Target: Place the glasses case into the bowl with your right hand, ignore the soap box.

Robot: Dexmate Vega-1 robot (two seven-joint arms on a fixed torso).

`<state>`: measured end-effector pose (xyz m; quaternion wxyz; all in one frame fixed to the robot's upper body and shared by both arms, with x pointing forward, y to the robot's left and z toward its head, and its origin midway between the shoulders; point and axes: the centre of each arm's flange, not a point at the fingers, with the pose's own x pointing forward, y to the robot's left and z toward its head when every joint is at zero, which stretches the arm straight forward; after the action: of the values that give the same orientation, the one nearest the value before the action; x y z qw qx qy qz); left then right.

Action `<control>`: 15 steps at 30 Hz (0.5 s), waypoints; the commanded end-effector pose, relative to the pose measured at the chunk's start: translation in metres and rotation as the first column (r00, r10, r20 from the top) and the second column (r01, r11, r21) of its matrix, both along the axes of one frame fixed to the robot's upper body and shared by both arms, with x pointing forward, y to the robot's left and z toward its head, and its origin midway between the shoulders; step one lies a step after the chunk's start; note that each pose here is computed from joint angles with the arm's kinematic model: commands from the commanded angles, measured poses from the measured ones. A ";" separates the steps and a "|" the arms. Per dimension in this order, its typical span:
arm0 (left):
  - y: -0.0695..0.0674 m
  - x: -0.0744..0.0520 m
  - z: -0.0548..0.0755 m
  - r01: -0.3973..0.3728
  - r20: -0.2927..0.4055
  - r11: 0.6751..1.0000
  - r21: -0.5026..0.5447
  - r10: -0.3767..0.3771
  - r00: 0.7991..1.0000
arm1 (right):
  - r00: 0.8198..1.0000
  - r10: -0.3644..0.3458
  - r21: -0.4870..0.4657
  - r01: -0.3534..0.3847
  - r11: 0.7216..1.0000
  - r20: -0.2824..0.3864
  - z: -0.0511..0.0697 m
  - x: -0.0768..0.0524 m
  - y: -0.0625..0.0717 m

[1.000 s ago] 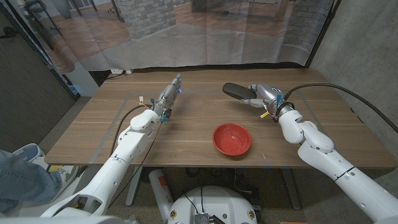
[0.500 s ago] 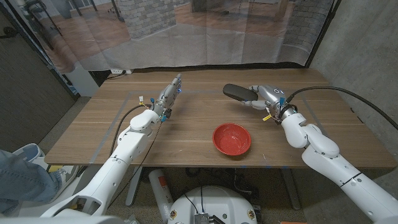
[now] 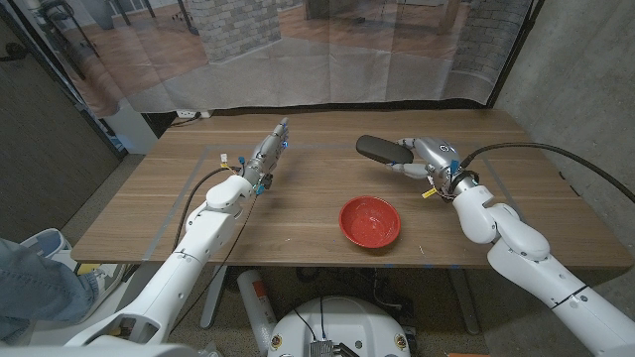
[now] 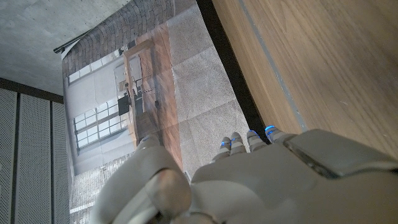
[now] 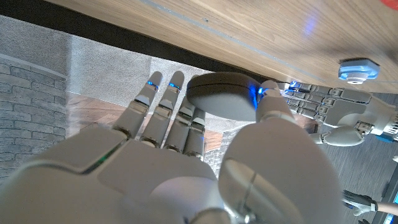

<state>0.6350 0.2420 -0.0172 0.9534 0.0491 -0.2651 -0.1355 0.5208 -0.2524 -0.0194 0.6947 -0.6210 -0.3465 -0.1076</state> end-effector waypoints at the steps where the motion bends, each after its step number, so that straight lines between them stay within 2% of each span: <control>1: 0.003 0.001 0.001 0.004 0.000 1.000 0.003 -0.004 1.000 | 1.000 0.015 -0.001 -0.015 1.000 0.004 -0.006 -0.011 0.002; 7: 0.004 0.002 0.000 0.009 -0.001 1.000 0.002 -0.009 1.000 | 1.000 0.029 0.027 -0.028 0.999 -0.008 -0.009 -0.017 0.002; 15: 0.003 0.002 0.003 0.016 0.010 1.000 0.005 -0.016 1.000 | 1.000 0.029 0.009 -0.029 1.000 0.002 -0.012 -0.028 0.002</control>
<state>0.6368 0.2445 -0.0163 0.9526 0.0495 -0.2658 -0.1392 0.5060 -0.2503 -0.0266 0.6998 -0.6124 -0.3530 -0.1032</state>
